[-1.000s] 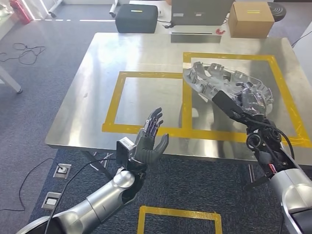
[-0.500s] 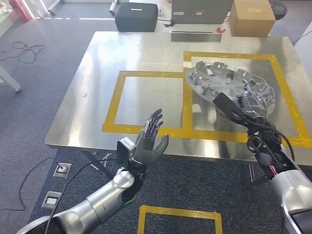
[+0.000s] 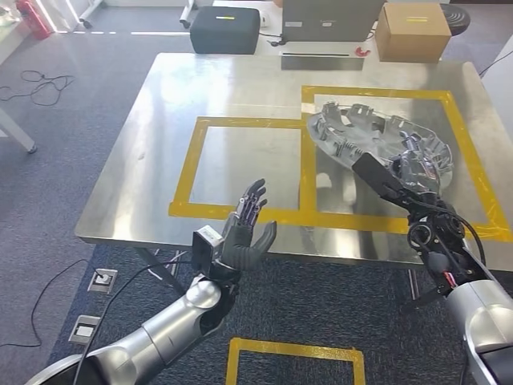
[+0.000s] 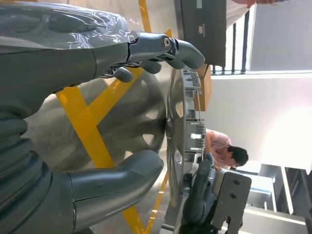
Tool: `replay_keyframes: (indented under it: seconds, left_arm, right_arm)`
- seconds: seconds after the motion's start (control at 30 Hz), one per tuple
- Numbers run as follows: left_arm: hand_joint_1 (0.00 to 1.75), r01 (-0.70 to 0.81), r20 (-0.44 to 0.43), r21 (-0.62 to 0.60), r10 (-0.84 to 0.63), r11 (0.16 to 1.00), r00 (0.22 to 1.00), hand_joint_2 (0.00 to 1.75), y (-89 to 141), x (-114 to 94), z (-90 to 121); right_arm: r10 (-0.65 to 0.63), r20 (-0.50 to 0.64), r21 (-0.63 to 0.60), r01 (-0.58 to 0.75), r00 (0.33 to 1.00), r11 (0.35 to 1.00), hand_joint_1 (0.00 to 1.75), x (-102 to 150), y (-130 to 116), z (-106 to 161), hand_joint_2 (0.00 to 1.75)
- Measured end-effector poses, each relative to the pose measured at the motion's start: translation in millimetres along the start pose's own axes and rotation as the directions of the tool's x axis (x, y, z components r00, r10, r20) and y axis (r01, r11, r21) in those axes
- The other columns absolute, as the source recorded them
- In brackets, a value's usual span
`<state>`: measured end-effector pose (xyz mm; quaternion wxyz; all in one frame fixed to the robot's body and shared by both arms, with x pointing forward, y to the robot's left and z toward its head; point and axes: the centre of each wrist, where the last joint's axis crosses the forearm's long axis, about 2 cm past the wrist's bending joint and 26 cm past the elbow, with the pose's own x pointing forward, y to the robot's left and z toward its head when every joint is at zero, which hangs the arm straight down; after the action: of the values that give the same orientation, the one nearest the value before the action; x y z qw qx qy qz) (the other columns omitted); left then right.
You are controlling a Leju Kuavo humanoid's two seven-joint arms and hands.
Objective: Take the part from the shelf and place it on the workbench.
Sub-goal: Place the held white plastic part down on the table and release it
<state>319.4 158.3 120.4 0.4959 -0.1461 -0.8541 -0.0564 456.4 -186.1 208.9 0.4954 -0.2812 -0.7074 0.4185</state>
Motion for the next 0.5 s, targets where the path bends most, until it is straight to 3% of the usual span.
replay_keyframes:
  seconds: [0.37, 0.5]
  left_arm:
    - [0.0, 0.009, -0.003, 0.002, -0.009, 1.0, 1.0, 1.75, 2.5, -0.4, 1.0]
    - [0.0, 0.013, -0.005, 0.006, -0.013, 1.0, 1.0, 1.75, 3.0, -0.4, 1.1]
  right_arm:
    - [-0.007, -0.007, 0.013, 0.007, 1.0, 1.0, 0.0, -2.3, 4.2, 2.9, 0.0]
    - [-0.026, -0.025, 0.072, 0.028, 0.999, 0.997, 0.0, -2.5, 5.0, 2.8, 0.0]
